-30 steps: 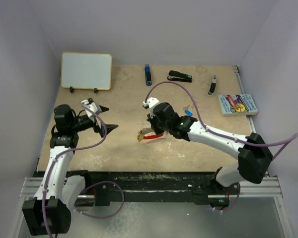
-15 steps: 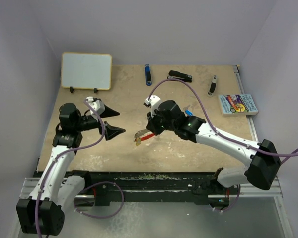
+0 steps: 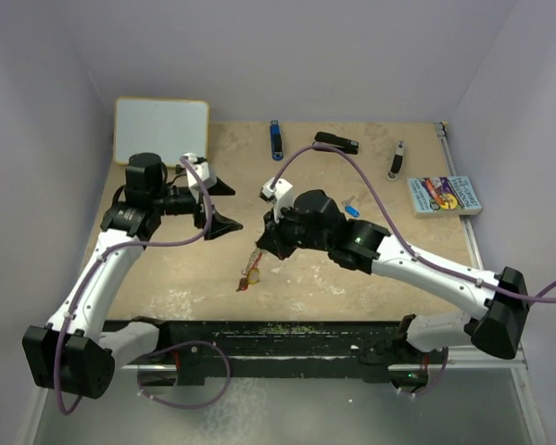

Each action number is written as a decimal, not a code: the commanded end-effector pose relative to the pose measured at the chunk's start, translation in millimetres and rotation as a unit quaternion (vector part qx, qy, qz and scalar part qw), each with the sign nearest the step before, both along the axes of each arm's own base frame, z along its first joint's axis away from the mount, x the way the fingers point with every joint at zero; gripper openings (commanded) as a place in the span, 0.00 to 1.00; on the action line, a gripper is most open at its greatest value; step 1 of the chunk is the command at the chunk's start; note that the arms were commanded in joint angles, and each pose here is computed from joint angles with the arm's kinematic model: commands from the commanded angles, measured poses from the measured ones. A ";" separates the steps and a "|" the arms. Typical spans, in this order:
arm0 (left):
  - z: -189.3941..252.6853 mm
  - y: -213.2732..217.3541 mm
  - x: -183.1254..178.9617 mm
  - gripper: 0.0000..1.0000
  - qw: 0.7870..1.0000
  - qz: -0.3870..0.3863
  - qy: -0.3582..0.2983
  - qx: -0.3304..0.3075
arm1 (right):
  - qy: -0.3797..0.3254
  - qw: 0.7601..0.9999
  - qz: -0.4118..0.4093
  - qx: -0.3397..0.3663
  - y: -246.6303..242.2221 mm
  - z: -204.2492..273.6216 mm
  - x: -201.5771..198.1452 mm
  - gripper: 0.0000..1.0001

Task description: Put the keys on the keyring

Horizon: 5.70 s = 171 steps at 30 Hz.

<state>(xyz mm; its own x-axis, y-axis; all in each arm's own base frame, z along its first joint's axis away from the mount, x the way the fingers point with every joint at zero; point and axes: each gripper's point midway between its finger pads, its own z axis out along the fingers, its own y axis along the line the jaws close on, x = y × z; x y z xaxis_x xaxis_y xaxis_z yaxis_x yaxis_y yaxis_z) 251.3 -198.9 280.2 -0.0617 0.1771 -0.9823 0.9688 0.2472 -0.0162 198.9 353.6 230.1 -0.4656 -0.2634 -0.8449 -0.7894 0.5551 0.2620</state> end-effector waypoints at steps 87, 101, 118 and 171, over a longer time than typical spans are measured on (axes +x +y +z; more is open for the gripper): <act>20.7 -56.4 -30.9 0.98 0.985 -0.144 0.016 0.090 | -0.096 0.967 -0.236 0.022 -17.5 102.0 11.1 0.00; 38.3 -60.5 -42.0 0.98 0.985 -0.163 0.012 0.055 | -0.097 0.980 -0.163 0.061 -15.3 116.5 -10.5 0.00; 46.4 -60.6 -62.0 0.96 0.980 -0.196 0.032 0.029 | -0.094 0.980 -0.148 0.094 -11.0 127.3 -15.9 0.00; 42.5 -60.5 -79.8 0.22 0.970 -0.237 0.045 0.002 | -0.113 0.967 -0.162 0.162 -21.9 152.0 -23.6 0.00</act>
<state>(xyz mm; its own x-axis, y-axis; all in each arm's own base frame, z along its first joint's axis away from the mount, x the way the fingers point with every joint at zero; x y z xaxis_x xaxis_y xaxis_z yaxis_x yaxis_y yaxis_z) 177.9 -259.4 313.7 -0.1152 0.2479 -0.9619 0.9679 -0.1896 -0.1648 175.4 335.5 347.4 -0.3177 0.0467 -0.9470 -0.6431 0.7233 0.2514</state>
